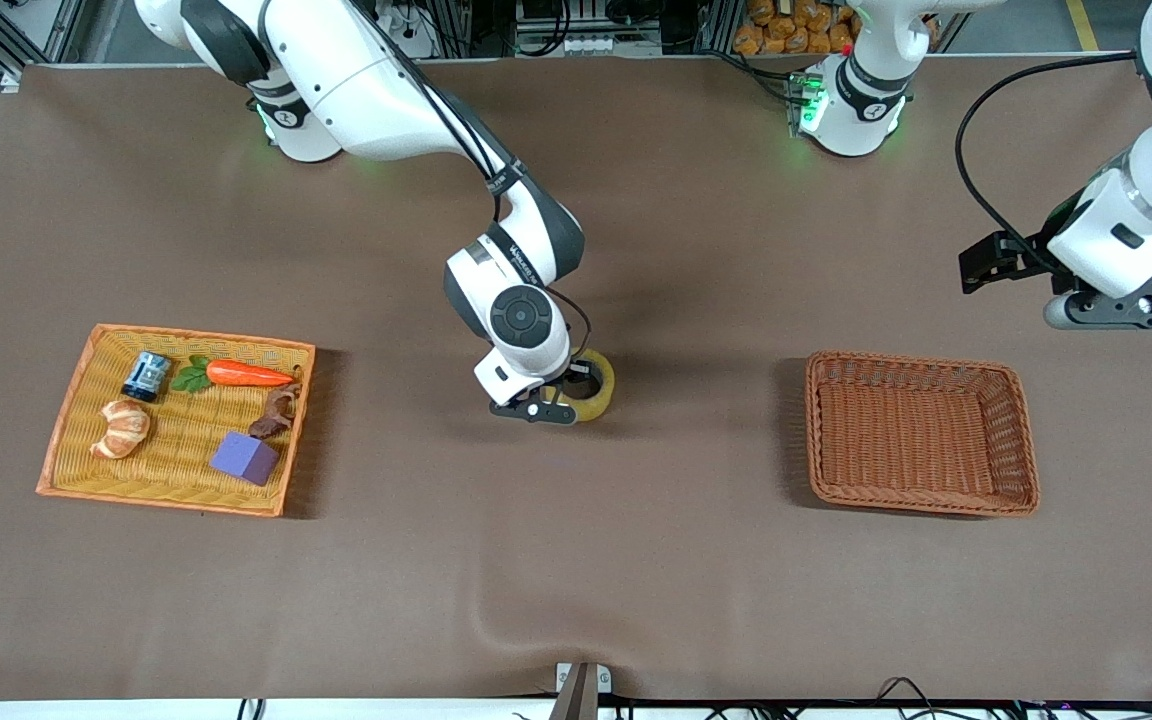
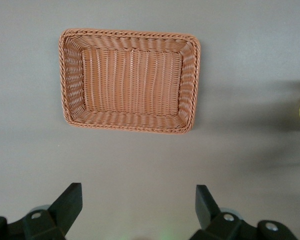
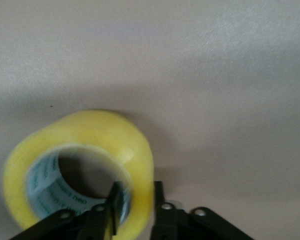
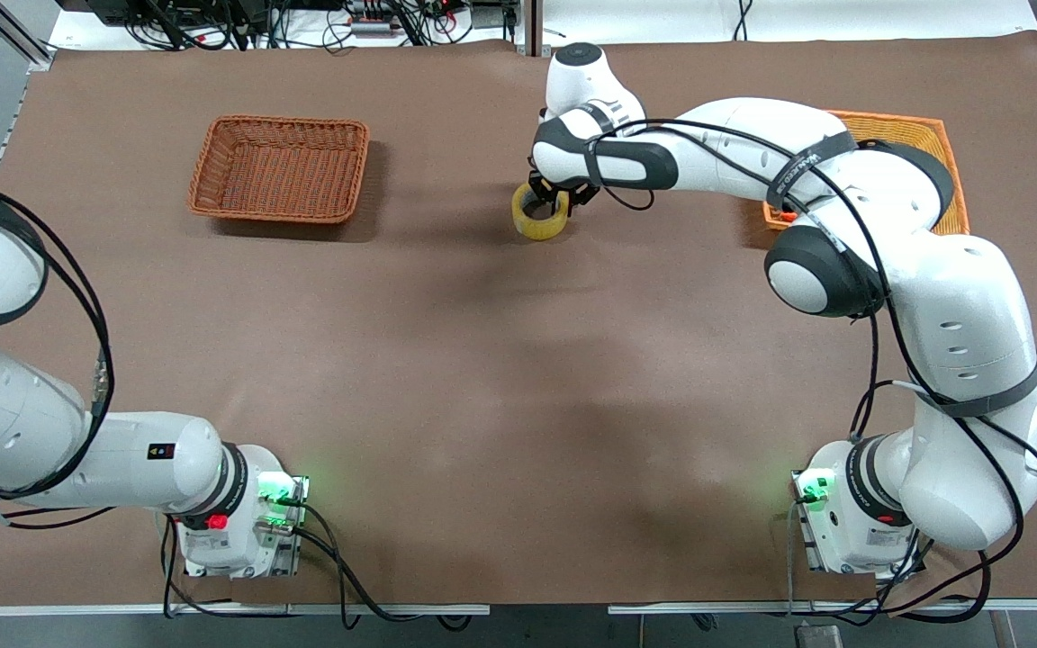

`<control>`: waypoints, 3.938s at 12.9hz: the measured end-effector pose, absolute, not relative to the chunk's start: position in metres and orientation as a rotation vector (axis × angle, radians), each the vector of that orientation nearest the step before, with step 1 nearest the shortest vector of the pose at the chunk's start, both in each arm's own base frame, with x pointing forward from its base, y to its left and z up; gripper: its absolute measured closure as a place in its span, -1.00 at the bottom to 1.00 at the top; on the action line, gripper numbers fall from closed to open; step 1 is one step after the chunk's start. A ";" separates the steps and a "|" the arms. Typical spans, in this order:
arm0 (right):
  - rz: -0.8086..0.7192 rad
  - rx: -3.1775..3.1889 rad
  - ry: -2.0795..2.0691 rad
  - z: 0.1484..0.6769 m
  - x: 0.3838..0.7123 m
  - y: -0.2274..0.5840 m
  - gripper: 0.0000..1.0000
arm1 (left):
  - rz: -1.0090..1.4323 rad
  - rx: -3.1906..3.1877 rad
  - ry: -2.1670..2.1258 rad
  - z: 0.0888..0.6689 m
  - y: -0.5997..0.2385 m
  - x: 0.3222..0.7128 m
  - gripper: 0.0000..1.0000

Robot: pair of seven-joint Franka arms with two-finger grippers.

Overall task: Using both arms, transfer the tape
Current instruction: 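Carry the tape to mid-table and set it down while the left gripper approaches, then grasp the tape with the left gripper while the right gripper withdraws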

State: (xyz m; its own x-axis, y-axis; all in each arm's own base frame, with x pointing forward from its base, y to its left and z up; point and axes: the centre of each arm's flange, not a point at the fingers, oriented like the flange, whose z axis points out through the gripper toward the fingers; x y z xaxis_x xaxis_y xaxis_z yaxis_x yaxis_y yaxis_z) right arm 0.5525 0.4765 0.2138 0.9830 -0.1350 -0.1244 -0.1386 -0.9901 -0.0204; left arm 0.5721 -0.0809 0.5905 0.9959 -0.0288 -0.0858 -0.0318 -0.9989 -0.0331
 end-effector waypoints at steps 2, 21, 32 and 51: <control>0.180 -3.095 0.201 0.218 0.546 0.487 -0.18 | 0.151 -3.108 0.058 0.581 -0.086 0.577 -1.00; 0.143 -3.068 0.045 0.440 0.641 0.066 -1.00 | 0.049 -3.191 -0.134 0.413 -0.391 0.564 -1.00; 0.005 -3.132 0.060 0.600 0.555 -0.019 -1.00 | 0.137 -3.174 -0.247 0.290 -0.474 0.534 -1.00; -0.016 -3.160 -0.018 0.639 0.542 -0.035 -1.00 | 0.118 -3.195 -0.340 0.204 -0.480 0.541 0.57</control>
State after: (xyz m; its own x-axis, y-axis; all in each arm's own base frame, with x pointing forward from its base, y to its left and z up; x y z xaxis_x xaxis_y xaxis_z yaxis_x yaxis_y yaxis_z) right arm 0.5420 -0.0353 0.6388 0.9999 0.0113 0.0103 0.0111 -0.9998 0.0183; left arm 0.5409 -0.4805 0.2041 0.9750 0.2072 -0.0806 0.2126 -0.9750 0.0654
